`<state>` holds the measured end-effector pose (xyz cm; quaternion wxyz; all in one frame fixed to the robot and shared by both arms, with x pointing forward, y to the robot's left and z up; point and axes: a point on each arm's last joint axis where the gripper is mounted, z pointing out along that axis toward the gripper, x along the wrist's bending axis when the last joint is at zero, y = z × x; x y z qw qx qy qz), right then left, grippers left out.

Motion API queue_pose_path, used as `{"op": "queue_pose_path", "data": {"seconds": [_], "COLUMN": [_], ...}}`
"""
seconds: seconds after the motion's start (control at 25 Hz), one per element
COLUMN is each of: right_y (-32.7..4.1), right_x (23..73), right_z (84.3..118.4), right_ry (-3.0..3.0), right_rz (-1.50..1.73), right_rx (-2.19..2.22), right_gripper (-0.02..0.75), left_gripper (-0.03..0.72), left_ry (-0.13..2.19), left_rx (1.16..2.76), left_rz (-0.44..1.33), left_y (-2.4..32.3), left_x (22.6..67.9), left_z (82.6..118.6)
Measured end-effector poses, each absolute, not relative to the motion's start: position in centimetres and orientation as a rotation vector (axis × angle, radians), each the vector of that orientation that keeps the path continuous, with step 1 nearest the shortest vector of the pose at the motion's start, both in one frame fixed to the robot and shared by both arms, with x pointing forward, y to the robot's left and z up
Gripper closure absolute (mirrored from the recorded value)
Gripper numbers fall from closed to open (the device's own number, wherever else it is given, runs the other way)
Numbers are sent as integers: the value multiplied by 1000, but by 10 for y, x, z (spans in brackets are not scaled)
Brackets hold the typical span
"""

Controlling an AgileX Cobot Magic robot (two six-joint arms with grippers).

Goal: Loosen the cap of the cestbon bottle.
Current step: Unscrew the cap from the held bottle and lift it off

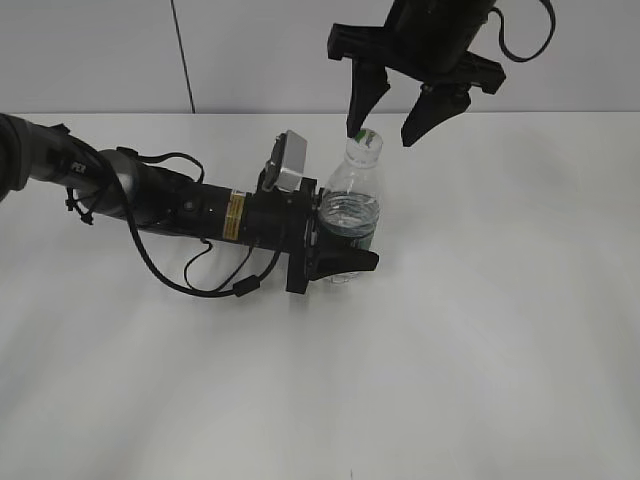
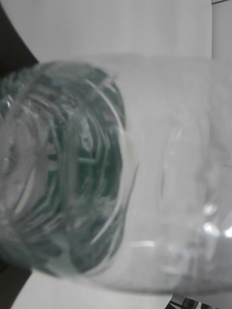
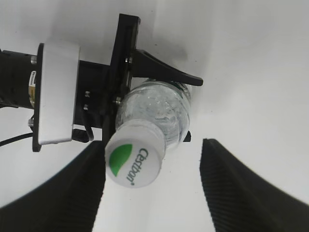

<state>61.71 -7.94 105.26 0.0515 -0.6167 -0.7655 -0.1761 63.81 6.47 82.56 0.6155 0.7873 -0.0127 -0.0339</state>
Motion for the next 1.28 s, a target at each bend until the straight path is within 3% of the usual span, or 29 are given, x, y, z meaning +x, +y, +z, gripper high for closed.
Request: {"op": "queue_pose_path", "data": {"seconds": [1.0, 1.28], "right_y": [-73, -73], "right_x": [618, 618], "right_z": [1045, 1045], "right_ry": [-2261, -2266], "right_rz": [-537, -534], "right_rx": [-1854, -1856], "right_gripper": [268, 362], "left_gripper": [280, 280], "left_ry": [-29, -29], "left_rx": [1813, 1813], "left_rz": [-79, -79], "left_y": [65, 65], "left_x": [638, 638], "left_z": [826, 826]}}
